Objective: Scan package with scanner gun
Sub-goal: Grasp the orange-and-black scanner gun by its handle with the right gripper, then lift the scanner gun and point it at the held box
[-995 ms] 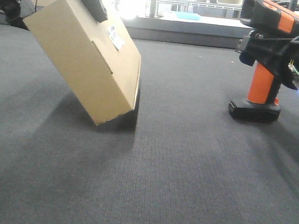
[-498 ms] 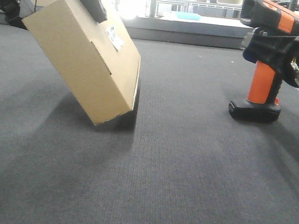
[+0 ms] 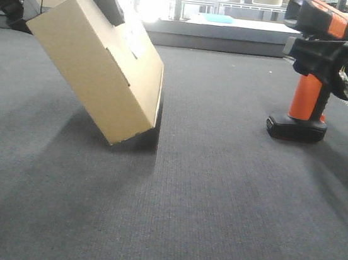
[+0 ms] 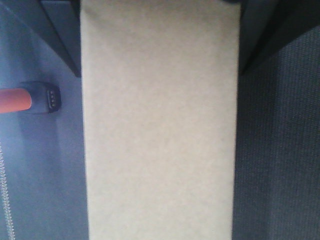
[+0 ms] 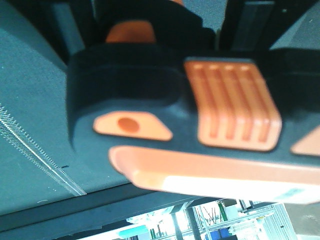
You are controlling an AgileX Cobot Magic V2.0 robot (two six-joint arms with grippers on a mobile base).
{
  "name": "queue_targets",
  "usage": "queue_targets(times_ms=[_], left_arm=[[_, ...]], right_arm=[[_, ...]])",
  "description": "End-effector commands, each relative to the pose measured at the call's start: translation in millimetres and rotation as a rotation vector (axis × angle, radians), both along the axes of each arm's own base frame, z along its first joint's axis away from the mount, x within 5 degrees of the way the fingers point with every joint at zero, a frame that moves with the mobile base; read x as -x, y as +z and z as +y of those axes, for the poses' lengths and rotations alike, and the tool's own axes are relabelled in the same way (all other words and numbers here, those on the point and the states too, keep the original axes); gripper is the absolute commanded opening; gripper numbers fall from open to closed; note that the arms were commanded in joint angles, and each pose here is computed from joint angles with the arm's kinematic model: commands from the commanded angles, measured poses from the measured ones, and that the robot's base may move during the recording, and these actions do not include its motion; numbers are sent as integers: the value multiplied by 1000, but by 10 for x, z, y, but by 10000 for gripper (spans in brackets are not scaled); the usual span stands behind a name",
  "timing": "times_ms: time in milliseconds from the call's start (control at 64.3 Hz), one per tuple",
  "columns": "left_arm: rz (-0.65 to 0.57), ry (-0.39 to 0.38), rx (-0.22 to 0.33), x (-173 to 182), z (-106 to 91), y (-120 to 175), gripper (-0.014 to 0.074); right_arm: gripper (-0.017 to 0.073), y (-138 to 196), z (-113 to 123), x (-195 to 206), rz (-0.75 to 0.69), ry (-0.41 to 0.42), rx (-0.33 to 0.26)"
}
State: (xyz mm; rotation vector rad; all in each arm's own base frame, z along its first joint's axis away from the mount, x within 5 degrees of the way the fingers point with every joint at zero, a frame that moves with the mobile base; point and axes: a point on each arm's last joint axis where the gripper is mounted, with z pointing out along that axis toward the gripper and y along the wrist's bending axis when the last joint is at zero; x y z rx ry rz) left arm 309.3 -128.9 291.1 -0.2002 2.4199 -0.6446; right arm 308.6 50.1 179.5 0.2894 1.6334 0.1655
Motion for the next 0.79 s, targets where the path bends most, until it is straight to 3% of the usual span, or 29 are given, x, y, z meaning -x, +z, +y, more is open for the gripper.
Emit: queue_targets(times_ms=[0,264,342,575,777], left_arm=[[-24,7,14,-7,-18,37,-56],[-26,8,14,-8,-17,38,-55],[-26,8,14,-8,-17,38,-55],[-26,8,14,-8,-17,38,-55],[-23,7,14,-6,-18,36,-55]], right_arm=[[196,38,2,-11,-36,-2,5],[196,287,20,24,-178,23,292],[196,343,-5,40,-183,-4,392],[196,449,-89,-27,-156,-126,612],[196,453,-216,-60,-125,-163,652]])
